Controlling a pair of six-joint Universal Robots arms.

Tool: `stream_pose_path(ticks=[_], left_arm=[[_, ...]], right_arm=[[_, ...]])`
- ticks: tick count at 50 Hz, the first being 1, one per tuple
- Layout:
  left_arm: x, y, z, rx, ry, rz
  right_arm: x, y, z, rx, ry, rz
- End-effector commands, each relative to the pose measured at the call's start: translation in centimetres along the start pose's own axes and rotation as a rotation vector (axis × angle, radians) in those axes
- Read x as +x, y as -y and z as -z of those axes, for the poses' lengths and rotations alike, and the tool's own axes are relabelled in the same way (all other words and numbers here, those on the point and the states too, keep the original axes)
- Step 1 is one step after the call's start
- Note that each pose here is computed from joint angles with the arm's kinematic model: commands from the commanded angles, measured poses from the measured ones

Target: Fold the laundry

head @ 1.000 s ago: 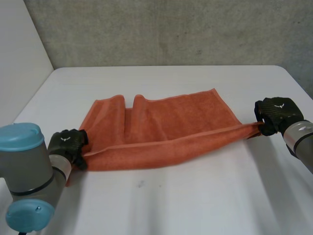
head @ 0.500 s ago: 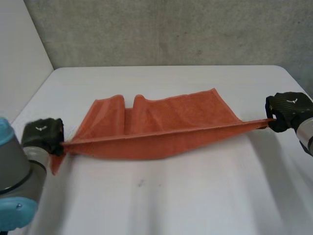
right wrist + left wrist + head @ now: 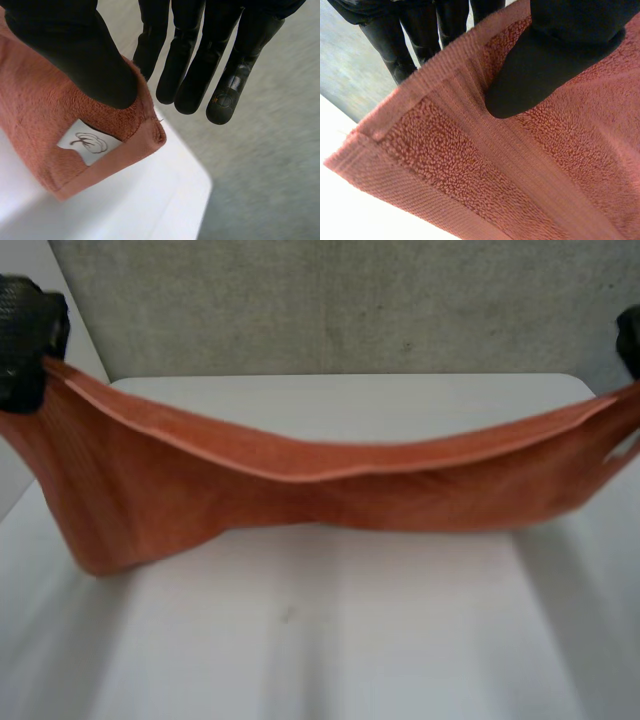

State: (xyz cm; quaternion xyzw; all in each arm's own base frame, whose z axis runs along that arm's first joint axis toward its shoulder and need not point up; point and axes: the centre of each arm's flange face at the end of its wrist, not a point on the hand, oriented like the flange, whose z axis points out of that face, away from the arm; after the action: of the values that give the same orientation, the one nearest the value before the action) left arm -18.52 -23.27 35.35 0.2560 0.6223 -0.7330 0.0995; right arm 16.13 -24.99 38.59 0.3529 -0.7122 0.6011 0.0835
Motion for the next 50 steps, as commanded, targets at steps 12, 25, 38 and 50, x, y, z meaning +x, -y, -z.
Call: stream_pose_path(ticks=[12,25,38,50], left_arm=[[6.0,-14.2,-9.8,-0.349,-0.202,-0.166],[-2.5,1.4,-17.5,0.518,0.382,-0.227],[1.2,-3.4,-14.7,0.381,0.221,-0.041],[7.1,-13.9,-12.7,0.085,0.044,-0.011]], right_arm=[[-5.7,-9.2,-12.8,-0.244,0.102,0.057],[5.4,8.1,-11.9,0.608,-0.55,-0.078],[0.1,2.4,-11.7,0.461,-0.334,-0.112],[-8.6,-9.3,-14.5,0.091,-0.069,-0.159]])
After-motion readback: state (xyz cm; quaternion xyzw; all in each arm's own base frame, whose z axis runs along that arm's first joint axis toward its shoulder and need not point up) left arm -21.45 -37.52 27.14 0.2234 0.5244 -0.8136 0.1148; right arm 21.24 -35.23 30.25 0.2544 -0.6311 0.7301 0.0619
